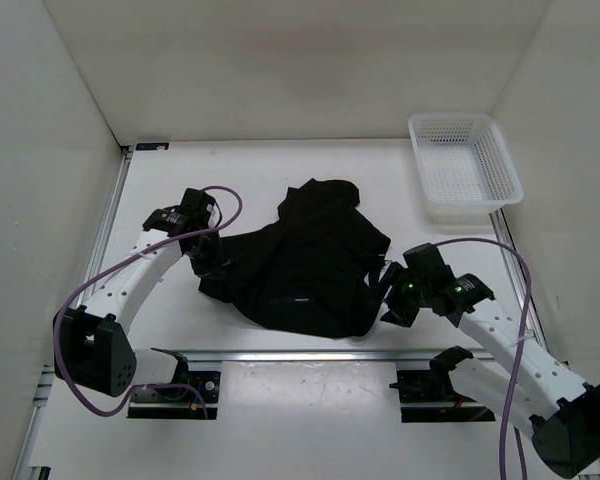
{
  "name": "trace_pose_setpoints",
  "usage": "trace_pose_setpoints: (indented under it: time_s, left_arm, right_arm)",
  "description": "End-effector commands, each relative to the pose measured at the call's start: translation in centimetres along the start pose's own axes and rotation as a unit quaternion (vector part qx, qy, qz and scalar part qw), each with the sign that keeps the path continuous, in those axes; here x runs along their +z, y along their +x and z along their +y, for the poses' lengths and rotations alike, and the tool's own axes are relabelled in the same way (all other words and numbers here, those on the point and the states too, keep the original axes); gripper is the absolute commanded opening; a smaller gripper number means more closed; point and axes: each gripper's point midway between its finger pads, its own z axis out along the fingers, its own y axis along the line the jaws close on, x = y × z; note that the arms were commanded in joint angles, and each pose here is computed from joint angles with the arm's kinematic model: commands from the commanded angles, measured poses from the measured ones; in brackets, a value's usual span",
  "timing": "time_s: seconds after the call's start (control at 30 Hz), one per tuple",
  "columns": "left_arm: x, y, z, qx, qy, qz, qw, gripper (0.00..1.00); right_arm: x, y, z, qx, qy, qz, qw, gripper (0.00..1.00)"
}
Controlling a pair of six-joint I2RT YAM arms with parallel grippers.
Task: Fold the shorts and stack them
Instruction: Flatten the shorts out
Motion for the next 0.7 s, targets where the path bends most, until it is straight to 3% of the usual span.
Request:
trace_pose_setpoints:
  time_s: [0.0,0.13,0.27,0.4,0.43,0.47,0.5,0.6,0.63,0.67]
  left_arm:
    - [-1.2,-1.2,-0.5,0.002,0.008,-0.038,0.999,0.1]
    - [-0.7,-0.9,-0.2,0.001,0.003,-0.03,1.0,0.1]
    - [-0.5,-1.4,0.0,0.0,-0.008,-0.033,0.999,0.1]
    - [0.0,-2.3,-0.1,0.0,-0.017,-0.039,0.999,0.1]
    - [0.0,-2.7,-0.4,0.0,-0.017,-0.041,0.999,0.1]
    - [0.1,-3.2,-0.7,0.0,-0.015,-0.043,0.999,0.1]
    - [0.8,-3.6,-0.6,-0.001,-0.027,-0.036,0.999,0.1]
    - [1.2,-6.5,-1.8,0.011,-0.035,-0.044,0.998,0.1]
    - [-0.3,-9.3,-2.8,0.011,-0.026,-0.075,0.997,0.1]
    - [-0.7,-10.4,-3.1,0.011,-0.027,-0.077,0.997,0.1]
  right_arm:
    - [0.5,0.4,2.7,-0.022,-0.032,-0.003,0.999,0.65]
    - [3.2,-1.2,2.3,-0.096,0.038,-0.025,0.994,0.63]
    - [5.5,-1.4,4.7,-0.135,0.015,-0.011,0.991,0.63]
    - [8.1,-1.8,6.6,-0.157,0.019,0.008,0.987,0.46]
    - [8.9,-1.9,6.7,-0.16,0.029,0.014,0.987,0.18]
    - [9.0,-3.1,7.2,-0.164,0.032,-0.001,0.986,0.05]
    - [8.7,-5.1,8.4,-0.158,0.03,-0.022,0.987,0.0]
    - [7.2,-11.5,9.9,-0.156,0.028,-0.082,0.984,0.0]
    - [6.4,-13.5,10.6,-0.155,0.023,-0.1,0.983,0.0]
    - [4.1,-16.7,13.7,-0.161,-0.005,-0.14,0.977,0.0]
